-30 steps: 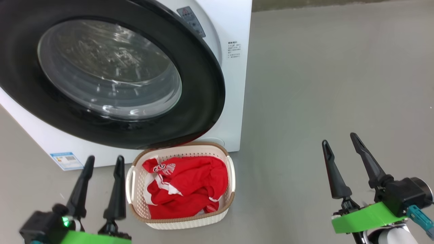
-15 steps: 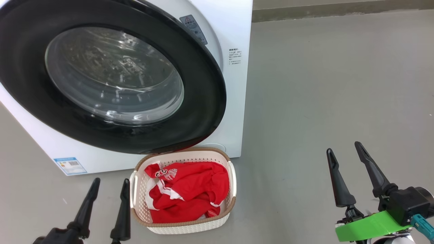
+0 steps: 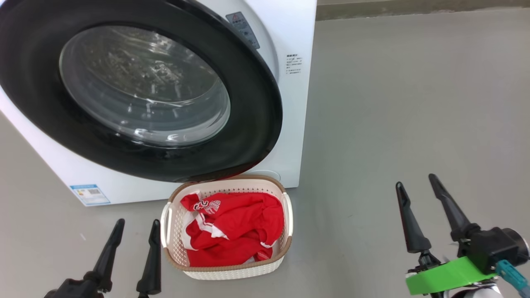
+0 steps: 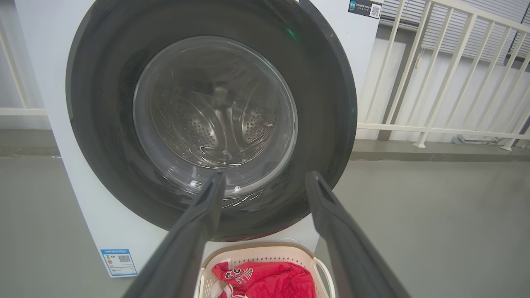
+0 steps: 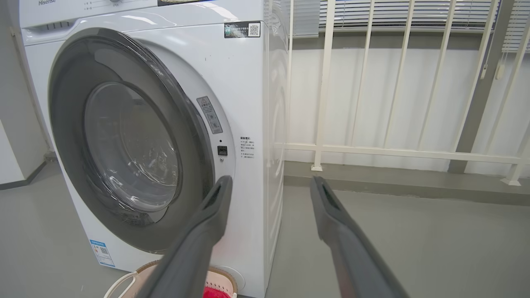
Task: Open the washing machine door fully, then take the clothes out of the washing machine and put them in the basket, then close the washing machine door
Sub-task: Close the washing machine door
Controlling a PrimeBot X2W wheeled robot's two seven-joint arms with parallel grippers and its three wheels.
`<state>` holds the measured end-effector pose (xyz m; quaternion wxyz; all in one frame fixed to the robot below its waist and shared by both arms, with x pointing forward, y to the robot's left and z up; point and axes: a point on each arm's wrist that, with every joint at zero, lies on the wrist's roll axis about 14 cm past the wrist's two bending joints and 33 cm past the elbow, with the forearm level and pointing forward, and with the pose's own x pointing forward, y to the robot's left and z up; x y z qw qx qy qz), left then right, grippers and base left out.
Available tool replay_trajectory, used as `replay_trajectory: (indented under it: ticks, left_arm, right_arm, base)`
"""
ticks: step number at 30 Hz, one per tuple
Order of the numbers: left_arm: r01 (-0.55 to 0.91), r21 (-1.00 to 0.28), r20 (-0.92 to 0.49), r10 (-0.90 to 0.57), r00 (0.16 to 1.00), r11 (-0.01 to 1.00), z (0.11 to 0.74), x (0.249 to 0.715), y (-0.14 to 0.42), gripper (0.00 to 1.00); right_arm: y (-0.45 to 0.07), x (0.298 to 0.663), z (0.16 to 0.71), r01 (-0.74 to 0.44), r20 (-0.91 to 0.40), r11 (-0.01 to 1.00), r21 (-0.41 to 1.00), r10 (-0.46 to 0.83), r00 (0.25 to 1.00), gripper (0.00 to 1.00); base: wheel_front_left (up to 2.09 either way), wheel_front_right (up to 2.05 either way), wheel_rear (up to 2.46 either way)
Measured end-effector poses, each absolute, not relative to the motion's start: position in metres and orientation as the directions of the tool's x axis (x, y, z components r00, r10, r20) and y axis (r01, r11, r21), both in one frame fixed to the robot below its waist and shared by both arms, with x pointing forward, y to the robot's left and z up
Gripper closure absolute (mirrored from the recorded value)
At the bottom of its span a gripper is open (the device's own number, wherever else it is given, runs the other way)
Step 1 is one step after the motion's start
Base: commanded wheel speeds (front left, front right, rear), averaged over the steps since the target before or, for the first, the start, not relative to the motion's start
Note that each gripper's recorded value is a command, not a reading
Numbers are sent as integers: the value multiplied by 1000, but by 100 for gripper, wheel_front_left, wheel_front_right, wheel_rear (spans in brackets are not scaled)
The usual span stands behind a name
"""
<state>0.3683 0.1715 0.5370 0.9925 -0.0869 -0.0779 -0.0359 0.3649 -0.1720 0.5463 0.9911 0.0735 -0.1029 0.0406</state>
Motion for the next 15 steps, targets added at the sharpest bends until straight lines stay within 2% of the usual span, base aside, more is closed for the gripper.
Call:
replay_trajectory:
  ticks: [1,2,15]
  left_arm:
    - [85,-167,161,-58,985,982,537,368,172,0]
    - [81,-168,161,-54,986,983,537,368,173,0]
    - [8,-193,154,23,988,981,534,367,191,0]
  right_arm:
    - [-169,367,543,-103,201,985,136,74,977,89]
    - [-166,369,542,-111,195,985,135,84,977,100]
    - [-113,422,539,-264,169,962,68,250,953,100]
  base:
    - [0,0,0]
    - [0,0,0]
    - [0,0,0]
